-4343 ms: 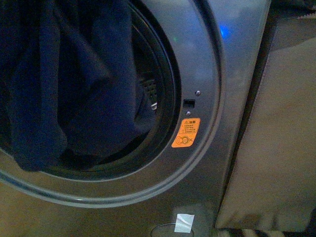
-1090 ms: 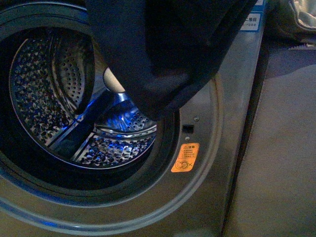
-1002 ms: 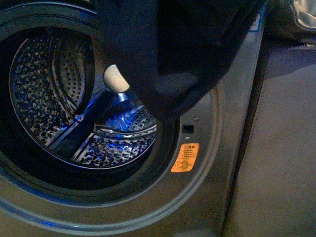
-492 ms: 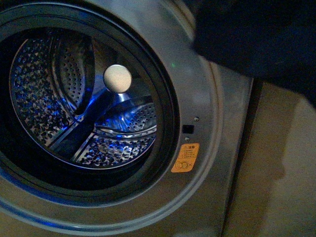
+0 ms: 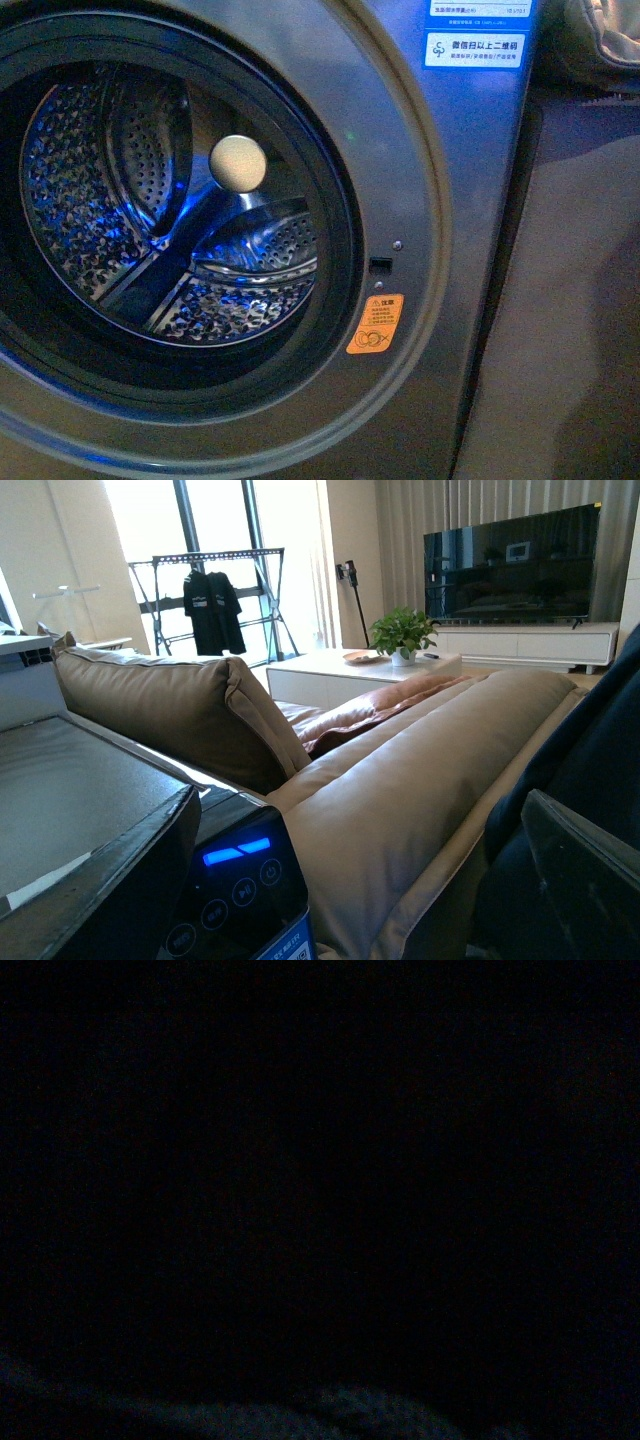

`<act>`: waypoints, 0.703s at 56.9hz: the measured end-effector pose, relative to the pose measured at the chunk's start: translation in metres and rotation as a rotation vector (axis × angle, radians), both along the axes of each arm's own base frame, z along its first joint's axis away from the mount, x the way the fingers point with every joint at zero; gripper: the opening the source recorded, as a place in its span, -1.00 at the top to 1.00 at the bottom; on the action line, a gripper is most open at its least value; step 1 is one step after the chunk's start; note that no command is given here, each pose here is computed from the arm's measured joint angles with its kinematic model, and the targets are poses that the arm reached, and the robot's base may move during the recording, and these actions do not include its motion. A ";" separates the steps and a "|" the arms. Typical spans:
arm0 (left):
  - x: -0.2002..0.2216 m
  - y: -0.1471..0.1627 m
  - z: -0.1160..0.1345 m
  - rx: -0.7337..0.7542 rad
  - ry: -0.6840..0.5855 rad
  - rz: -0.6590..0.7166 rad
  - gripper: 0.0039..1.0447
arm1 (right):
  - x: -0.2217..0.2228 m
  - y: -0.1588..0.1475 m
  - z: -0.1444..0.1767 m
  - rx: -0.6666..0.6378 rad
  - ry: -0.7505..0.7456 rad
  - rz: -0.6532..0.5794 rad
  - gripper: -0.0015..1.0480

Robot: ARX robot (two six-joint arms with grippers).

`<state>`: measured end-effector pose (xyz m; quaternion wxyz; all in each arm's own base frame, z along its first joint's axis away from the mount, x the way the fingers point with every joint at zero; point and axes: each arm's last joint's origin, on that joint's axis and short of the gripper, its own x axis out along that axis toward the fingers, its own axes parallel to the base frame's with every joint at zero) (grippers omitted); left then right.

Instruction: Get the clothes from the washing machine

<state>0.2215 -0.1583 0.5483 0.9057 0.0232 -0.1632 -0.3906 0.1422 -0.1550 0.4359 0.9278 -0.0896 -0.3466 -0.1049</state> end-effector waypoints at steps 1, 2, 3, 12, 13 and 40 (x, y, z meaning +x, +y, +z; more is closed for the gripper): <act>0.000 0.000 0.000 0.000 0.000 0.000 -0.88 | -0.003 -0.007 -0.001 0.012 0.023 -0.017 0.87; 0.000 0.000 0.000 0.000 0.000 0.000 -0.88 | -0.004 -0.011 -0.002 0.018 0.035 -0.024 0.87; 0.000 0.000 0.000 0.000 0.000 0.000 -0.88 | -0.006 -0.018 -0.004 0.036 0.057 -0.041 0.87; 0.000 0.000 0.000 0.000 0.000 0.000 -0.88 | -0.011 -0.073 -0.038 0.159 0.246 -0.110 0.87; 0.000 0.000 0.000 0.000 0.000 0.000 -0.88 | -0.011 -0.079 -0.044 0.173 0.272 -0.118 0.87; 0.000 0.000 0.000 -0.001 -0.001 0.000 -0.88 | -0.031 -0.162 -0.221 0.648 0.789 -0.110 0.36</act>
